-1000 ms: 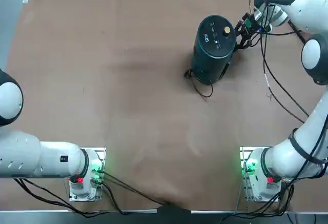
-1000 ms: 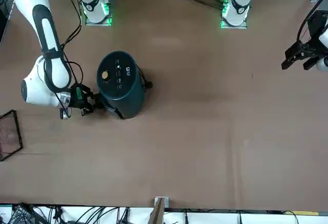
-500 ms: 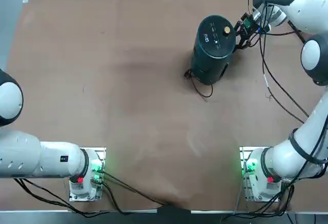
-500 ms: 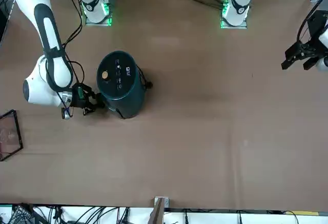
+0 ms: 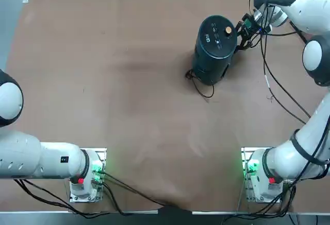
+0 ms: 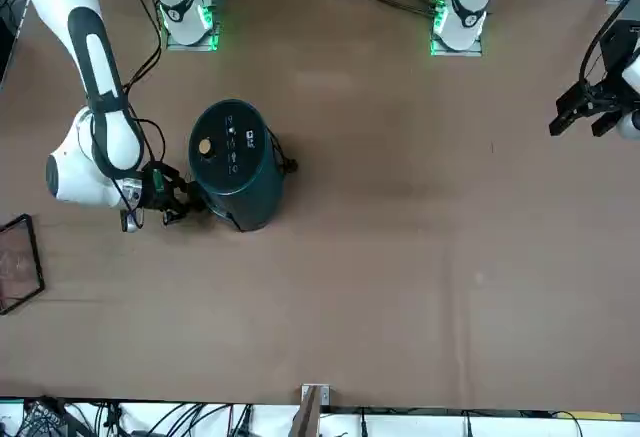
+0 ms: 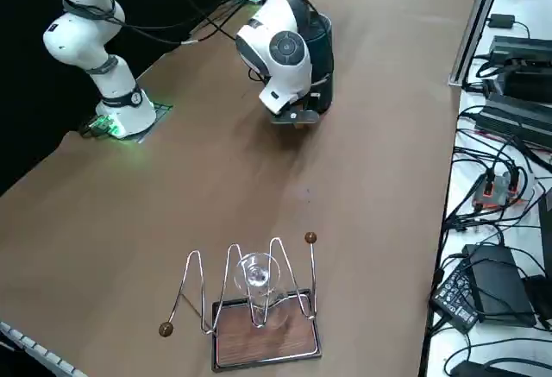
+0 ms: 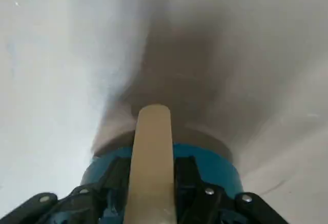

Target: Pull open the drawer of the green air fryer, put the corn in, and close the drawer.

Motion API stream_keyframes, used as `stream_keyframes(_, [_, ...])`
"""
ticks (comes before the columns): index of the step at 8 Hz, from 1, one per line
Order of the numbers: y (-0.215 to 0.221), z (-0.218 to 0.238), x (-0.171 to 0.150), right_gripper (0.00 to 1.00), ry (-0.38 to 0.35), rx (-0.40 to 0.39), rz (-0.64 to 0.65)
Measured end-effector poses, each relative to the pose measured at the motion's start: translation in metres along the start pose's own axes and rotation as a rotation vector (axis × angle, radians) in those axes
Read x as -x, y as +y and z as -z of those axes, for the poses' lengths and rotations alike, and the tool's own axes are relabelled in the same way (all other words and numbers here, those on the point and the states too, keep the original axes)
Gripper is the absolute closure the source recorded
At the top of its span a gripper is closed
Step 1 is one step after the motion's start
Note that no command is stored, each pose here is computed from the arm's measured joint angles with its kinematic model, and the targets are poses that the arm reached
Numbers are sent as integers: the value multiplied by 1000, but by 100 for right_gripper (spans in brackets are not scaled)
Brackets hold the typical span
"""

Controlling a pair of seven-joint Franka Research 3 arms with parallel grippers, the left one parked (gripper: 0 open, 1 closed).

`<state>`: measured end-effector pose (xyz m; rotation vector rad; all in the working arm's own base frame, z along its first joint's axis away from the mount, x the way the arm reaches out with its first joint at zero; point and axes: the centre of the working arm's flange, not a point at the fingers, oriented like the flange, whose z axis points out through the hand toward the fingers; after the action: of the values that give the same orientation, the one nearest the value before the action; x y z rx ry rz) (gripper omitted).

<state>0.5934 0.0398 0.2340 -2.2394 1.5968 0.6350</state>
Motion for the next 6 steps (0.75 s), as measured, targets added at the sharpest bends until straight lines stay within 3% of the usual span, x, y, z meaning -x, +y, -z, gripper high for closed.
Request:
stream_keyframes(1, [-1, -1, 2, 45, 0, 1, 4])
stream_keyframes(3, [-4, 5, 8, 9, 6, -11, 16])
stream_keyframes(4, [-6, 15, 11, 1, 17, -23, 27])
stream_keyframes(6, [-3, 40, 18, 0, 45, -18, 62])
